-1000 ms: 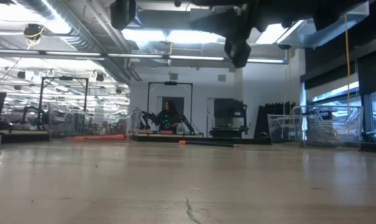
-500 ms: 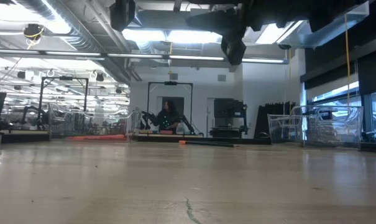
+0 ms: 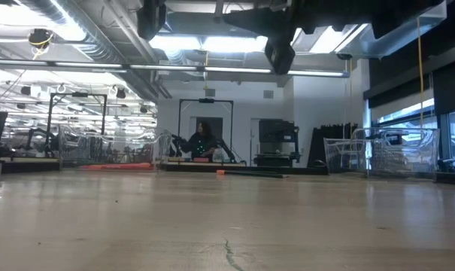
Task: Sort crayons/erasers/pens/pencils in bins
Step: Put the gray crayon into the bottom transparent bin
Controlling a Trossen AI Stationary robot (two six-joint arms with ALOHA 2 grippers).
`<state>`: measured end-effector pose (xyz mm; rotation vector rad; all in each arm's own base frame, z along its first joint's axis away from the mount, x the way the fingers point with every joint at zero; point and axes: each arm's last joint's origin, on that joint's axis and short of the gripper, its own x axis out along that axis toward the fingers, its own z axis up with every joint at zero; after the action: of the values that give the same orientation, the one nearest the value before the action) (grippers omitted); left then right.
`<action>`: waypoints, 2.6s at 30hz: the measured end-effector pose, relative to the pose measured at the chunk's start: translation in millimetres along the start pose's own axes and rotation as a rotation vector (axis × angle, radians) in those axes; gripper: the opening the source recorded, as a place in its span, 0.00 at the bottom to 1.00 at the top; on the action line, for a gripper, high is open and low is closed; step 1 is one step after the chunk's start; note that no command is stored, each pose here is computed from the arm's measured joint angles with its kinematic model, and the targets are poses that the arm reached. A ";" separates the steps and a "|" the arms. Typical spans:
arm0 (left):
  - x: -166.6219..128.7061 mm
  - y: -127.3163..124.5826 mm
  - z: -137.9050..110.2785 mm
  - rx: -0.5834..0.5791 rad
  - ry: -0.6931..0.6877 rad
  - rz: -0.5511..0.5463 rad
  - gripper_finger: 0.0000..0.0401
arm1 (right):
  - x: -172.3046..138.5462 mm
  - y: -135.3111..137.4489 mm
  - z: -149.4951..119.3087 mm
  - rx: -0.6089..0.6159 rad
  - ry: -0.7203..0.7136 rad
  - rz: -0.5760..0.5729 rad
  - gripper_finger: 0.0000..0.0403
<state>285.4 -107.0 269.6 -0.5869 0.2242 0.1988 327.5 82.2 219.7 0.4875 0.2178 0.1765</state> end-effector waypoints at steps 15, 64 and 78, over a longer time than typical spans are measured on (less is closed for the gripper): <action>-0.1 -0.2 -0.1 0.005 0.001 -0.002 0.02 | 22.9 2.8 4.8 -0.052 0.000 0.035 0.36; 0.2 0.3 0.3 -0.001 -0.004 0.004 0.18 | 24.7 1.0 2.8 -0.054 0.013 0.005 0.12; 0.7 3.6 -3.4 0.029 0.060 0.004 0.30 | 17.6 1.9 4.4 -0.107 0.075 -0.024 0.12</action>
<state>284.7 -105.9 264.8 -0.5643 0.2855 0.1820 345.3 85.7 221.4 0.3722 0.2860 0.1821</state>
